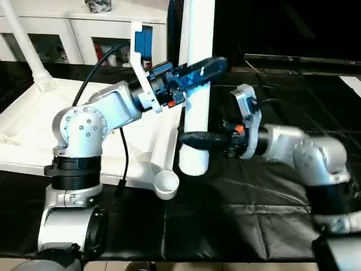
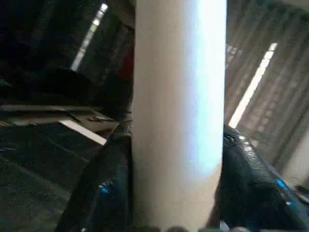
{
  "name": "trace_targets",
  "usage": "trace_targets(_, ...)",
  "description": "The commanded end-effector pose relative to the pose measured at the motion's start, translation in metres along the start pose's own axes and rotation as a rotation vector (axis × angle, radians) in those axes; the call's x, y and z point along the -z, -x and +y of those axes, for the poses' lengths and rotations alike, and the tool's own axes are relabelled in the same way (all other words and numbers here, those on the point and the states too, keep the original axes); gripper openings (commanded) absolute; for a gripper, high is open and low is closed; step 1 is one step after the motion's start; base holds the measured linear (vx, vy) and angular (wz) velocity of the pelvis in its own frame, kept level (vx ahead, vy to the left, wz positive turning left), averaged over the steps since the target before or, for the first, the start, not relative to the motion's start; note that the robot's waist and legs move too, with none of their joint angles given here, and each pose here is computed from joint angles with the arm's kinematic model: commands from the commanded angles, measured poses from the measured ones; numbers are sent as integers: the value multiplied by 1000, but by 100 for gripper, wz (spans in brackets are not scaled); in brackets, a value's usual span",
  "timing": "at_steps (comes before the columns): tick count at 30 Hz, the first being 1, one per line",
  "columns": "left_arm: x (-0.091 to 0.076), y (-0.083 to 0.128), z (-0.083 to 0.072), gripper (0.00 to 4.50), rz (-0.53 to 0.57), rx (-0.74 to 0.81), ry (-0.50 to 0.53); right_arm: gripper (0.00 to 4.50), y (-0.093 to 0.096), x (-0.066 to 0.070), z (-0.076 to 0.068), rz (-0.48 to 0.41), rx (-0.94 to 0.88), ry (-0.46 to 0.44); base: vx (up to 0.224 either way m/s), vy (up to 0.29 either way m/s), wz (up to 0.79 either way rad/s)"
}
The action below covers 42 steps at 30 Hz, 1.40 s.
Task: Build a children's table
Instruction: Pick table leg
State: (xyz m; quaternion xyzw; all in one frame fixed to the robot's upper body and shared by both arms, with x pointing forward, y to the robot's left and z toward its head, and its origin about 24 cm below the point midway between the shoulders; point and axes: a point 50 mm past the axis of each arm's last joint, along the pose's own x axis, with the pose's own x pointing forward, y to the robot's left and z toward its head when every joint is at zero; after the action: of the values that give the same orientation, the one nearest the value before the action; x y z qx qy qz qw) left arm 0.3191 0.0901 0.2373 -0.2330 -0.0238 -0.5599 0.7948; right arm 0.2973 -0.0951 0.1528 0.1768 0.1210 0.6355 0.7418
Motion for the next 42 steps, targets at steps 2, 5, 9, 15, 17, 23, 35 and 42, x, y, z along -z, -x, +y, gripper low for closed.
trace_targets(2, -2, -1, 3, 299, -28, -103, -50, 196, -1, -8, 0, -30, 103, 93, 0, 0, 0)
trace_targets(5, 0, -4, 10, 306, -55, -256, -101, 196, -9, -8, -1, -53, 197, 133, 0, 0, 0)
trace_targets(9, 6, -9, 14, 306, -71, -400, -153, 195, -20, -5, -4, -62, 303, 171, 0, 0, 0)
trace_targets(15, 14, -19, 13, 237, -143, -553, -160, 194, -37, 5, -3, -64, 394, 190, 0, 0, 0)
trace_targets(17, 16, -21, 14, 229, -141, -568, -170, 194, -40, 5, -2, -68, 400, 192, 0, 0, 0)
trace_targets(23, 15, -18, 18, 195, -157, -614, -180, 194, -42, 6, -2, -70, 434, 207, 0, 0, 0)
trace_targets(35, 10, -16, 19, 179, -159, -531, -150, 309, -31, -7, 1, -115, 343, 236, 0, 0, 0)
trace_targets(42, -2, -8, 17, 179, -116, -327, -94, 360, -2, -13, 11, -19, 109, 175, 0, 0, 0)
